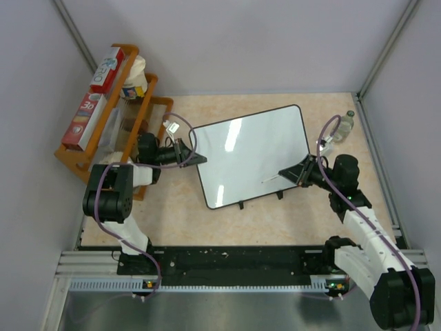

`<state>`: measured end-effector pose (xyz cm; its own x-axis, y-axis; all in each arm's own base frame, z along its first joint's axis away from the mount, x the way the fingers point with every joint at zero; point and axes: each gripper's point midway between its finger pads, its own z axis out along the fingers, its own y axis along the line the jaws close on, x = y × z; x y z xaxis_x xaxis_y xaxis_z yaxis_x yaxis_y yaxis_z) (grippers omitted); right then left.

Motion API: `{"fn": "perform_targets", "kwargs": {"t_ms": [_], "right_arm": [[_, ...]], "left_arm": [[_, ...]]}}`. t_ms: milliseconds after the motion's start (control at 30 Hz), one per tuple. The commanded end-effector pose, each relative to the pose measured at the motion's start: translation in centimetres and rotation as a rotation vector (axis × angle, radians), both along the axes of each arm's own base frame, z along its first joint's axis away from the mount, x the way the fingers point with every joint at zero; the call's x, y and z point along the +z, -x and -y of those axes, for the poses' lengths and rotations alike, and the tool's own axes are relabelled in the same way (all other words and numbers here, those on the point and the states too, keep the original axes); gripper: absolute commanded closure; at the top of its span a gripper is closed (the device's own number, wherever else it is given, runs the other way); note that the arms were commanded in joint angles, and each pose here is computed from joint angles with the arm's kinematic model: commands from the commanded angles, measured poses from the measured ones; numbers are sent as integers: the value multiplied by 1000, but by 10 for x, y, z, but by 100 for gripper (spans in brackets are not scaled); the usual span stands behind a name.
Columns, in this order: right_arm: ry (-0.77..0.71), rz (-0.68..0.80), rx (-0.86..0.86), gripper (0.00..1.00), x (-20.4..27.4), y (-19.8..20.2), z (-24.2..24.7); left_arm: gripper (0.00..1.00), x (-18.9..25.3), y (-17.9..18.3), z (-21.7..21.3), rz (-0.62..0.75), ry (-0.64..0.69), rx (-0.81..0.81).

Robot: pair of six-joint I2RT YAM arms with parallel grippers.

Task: Write a sentence on the whiteboard
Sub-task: Move the whiteboard to the corner of the board.

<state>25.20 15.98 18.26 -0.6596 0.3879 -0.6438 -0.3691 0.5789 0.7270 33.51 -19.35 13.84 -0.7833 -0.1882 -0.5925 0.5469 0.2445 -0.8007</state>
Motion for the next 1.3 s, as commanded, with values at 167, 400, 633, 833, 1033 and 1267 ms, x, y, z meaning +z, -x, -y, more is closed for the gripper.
{"fn": "perform_targets", "kwargs": {"t_ms": [167, 400, 633, 833, 1033, 1267], "right_arm": [[-12, 119, 8, 100, 35, -10, 0], [-10, 132, 9, 100, 40, -10, 0], [-45, 168, 41, 100, 53, -6, -4], [-51, 212, 57, 100, 67, -1, -6], [-47, 221, 56, 100, 70, -1, -5], [-47, 230, 56, 100, 72, 3, -5]], "left_arm": [[100, -21, 56, 31, 8, -32, -166], [100, -29, 83, 41, 8, -48, -205], [100, -29, 106, 47, 4, -29, -239], [100, -27, 116, 53, 8, -35, -269], [100, -31, 117, 59, 12, -46, -308], [100, -32, 126, 66, 7, -39, -357]]}}
